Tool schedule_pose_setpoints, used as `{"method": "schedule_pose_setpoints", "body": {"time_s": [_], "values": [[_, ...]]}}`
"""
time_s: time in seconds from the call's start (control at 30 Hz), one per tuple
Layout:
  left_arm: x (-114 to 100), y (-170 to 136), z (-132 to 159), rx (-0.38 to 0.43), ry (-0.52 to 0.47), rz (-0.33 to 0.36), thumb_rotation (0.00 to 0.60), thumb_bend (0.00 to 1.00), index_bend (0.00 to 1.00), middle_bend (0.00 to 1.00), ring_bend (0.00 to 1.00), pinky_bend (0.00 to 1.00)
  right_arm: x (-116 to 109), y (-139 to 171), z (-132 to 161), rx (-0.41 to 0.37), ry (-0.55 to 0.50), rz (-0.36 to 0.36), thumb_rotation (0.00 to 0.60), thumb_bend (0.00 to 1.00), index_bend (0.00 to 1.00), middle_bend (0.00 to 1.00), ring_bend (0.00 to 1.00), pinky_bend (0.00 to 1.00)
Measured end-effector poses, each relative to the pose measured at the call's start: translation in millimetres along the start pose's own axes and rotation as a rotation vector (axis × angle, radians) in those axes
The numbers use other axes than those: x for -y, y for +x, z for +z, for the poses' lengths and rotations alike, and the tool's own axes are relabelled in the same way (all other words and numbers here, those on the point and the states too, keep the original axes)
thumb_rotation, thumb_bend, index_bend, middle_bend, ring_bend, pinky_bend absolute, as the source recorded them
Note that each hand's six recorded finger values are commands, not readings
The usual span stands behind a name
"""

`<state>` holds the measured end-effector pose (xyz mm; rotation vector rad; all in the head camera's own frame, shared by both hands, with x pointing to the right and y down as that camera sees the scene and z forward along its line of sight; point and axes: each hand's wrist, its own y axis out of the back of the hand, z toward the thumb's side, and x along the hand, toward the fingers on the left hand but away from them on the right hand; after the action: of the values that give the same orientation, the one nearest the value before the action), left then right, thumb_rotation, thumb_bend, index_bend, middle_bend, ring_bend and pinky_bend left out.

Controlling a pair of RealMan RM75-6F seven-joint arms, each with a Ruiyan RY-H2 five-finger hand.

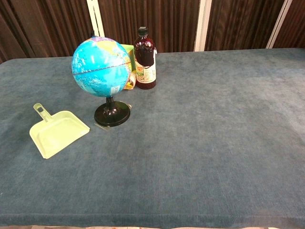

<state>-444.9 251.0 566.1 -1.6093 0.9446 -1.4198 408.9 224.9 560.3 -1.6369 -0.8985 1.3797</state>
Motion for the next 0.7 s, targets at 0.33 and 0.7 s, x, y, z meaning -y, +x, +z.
{"method": "schedule_pose_setpoints", "body": {"time_s": [0.33,0.7], "values": [[3.8,6.2,13.5,0.063,-0.113,0.008,0.600,0.35,0.00,0.00,0.00,0.04,-1.1,-0.6,-1.6,0.000,-0.007,-0.002,0.600,0.18,0.00,0.00,0.00,0.00],[8.2,40.3,60.9,0.215,-0.705,0.049,0.600,0.30,0.00,0.00,0.00,0.03,0.9,-2.2,-4.0,0.015,-0.007,0.012,0.600,0.18,0.00,0.00,0.00,0.00]]}}
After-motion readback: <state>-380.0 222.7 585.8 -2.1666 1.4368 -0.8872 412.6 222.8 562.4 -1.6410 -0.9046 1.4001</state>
